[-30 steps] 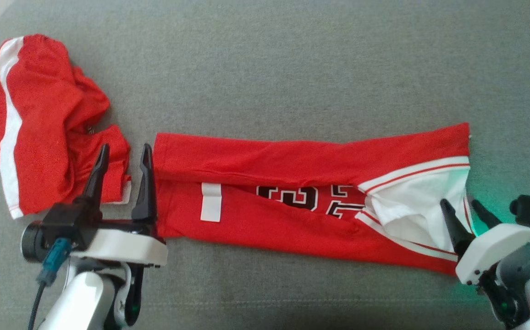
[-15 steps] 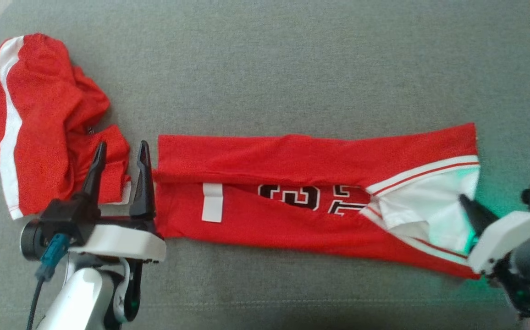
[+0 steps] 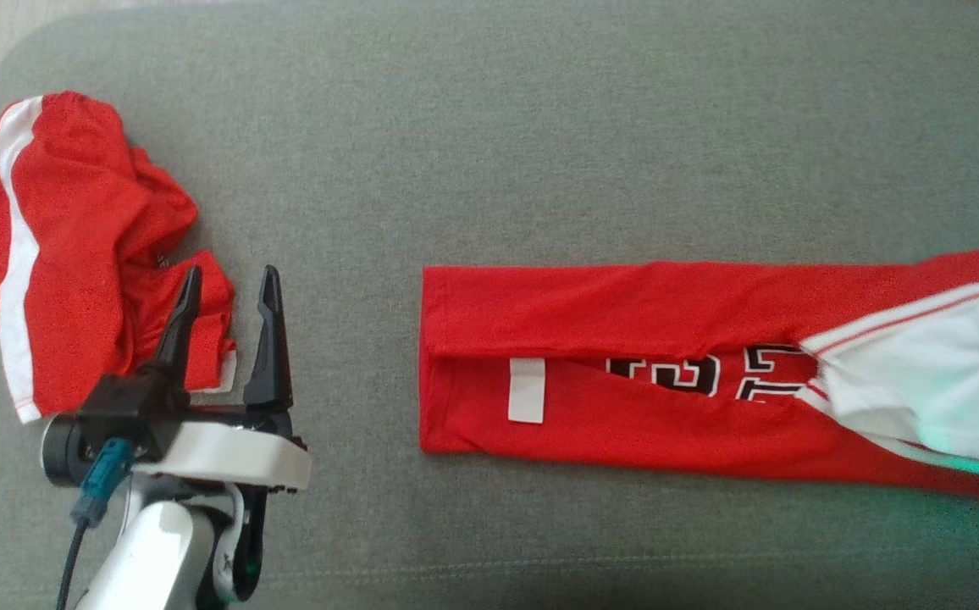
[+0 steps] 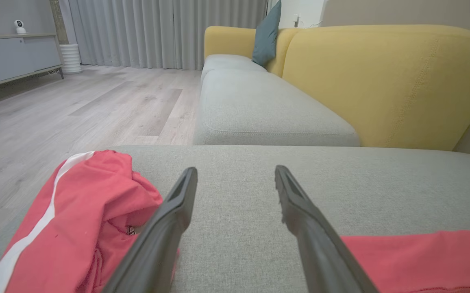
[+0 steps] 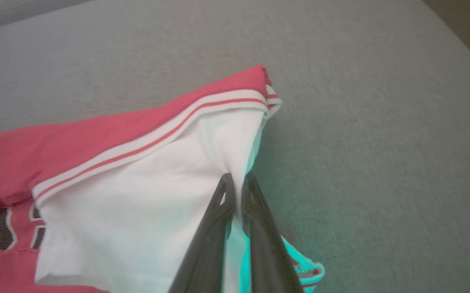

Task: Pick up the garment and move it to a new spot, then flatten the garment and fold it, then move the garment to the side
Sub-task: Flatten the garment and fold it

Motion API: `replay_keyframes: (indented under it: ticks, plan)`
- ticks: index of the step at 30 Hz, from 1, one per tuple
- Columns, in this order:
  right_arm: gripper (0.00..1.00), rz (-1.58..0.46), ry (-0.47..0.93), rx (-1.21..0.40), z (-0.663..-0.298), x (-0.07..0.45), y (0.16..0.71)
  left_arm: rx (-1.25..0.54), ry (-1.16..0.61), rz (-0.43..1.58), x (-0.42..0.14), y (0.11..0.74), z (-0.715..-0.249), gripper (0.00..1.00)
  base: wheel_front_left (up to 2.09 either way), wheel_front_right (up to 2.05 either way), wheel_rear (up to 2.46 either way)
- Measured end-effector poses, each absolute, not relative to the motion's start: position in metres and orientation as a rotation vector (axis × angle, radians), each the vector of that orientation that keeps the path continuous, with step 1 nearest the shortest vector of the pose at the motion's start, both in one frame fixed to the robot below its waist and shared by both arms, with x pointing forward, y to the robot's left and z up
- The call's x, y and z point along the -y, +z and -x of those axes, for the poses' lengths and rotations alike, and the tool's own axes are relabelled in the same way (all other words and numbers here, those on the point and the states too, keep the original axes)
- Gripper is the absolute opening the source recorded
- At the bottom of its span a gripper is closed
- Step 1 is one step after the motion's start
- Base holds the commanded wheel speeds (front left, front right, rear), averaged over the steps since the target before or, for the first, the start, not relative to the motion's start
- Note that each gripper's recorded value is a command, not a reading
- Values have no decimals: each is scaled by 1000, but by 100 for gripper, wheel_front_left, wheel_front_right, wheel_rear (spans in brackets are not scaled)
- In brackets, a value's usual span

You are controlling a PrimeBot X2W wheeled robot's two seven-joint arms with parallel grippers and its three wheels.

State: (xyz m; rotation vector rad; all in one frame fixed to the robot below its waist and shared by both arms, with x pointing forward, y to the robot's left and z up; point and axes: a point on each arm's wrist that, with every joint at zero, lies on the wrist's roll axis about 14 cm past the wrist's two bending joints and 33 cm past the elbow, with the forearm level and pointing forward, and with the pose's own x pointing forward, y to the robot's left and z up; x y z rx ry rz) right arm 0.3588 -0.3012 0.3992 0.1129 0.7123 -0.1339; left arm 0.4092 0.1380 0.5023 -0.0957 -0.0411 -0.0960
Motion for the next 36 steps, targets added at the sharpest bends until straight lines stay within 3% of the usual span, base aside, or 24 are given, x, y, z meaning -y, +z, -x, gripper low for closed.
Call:
replay_keyframes:
  ticks: [9,21,32,33,35,36]
  plan:
    - [0,15,159,-517,-394,208,472,70,-103,98,-136,514,-402,100,0,0,0]
    - [0,-269,664,-525,-373,-2,467,52,-74,94,-147,509,-390,100,0,0,0]
    - [0,-361,687,-574,-375,-26,428,20,-44,105,-153,498,-388,100,0,0,0]
    - [42,-369,682,-571,-377,-25,427,18,-44,105,-153,498,-388,100,0,0,0]
    - [100,-372,680,-555,-380,-26,428,15,-46,106,-152,497,-389,100,0,0,0]
    - [100,-381,682,-540,-381,-28,430,15,-48,107,-151,497,-389,100,0,0,0]
